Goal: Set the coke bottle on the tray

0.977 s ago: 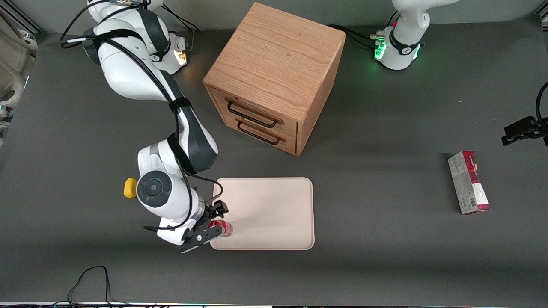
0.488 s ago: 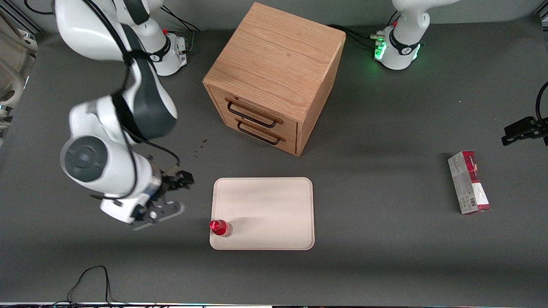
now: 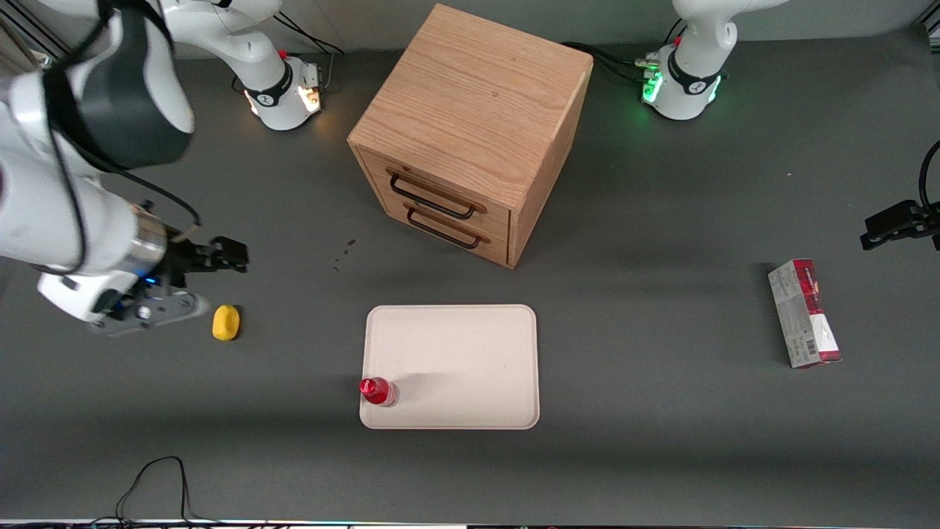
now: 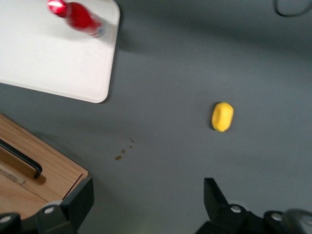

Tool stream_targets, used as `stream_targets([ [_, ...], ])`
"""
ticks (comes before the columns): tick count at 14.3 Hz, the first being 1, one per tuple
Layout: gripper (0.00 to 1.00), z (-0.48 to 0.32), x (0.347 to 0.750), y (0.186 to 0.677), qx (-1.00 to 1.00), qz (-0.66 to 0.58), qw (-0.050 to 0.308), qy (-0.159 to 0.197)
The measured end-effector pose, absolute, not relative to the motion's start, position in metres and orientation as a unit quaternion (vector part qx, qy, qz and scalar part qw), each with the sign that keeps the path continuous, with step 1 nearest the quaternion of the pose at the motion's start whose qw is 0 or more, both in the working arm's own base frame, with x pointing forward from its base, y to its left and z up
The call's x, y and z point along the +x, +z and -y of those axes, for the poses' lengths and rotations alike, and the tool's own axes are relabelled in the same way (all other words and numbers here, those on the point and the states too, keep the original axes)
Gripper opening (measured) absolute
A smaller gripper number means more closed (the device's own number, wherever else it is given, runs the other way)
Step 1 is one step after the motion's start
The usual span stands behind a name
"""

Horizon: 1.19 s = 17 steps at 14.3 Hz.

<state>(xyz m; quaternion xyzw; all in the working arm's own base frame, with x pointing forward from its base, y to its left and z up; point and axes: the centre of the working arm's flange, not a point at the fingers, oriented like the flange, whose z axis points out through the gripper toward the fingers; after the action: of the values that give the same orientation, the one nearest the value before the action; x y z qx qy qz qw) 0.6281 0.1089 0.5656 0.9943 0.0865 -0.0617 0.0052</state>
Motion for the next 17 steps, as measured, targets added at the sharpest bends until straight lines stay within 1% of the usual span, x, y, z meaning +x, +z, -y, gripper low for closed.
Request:
stream_targets([
  [4, 1.0, -0.038, 0.601, 0.576, 0.999, -0.037, -0.012, -0.02],
  [6, 1.0, -0.017, 0.59, 0.58, 1.0, -0.022, -0.017, -0.013],
  [8, 1.0, -0.006, 0.583, 0.585, 1.0, -0.017, -0.012, -0.01],
  [9, 1.0, -0.003, 0.58, 0.589, 1.0, -0.017, -0.007, -0.012],
  [13, 1.0, 0.008, 0.561, 0.6, 0.999, -0.009, -0.002, -0.04],
  [17, 1.0, 0.016, 0.552, 0.606, 0.999, -0.002, -0.003, -0.053],
])
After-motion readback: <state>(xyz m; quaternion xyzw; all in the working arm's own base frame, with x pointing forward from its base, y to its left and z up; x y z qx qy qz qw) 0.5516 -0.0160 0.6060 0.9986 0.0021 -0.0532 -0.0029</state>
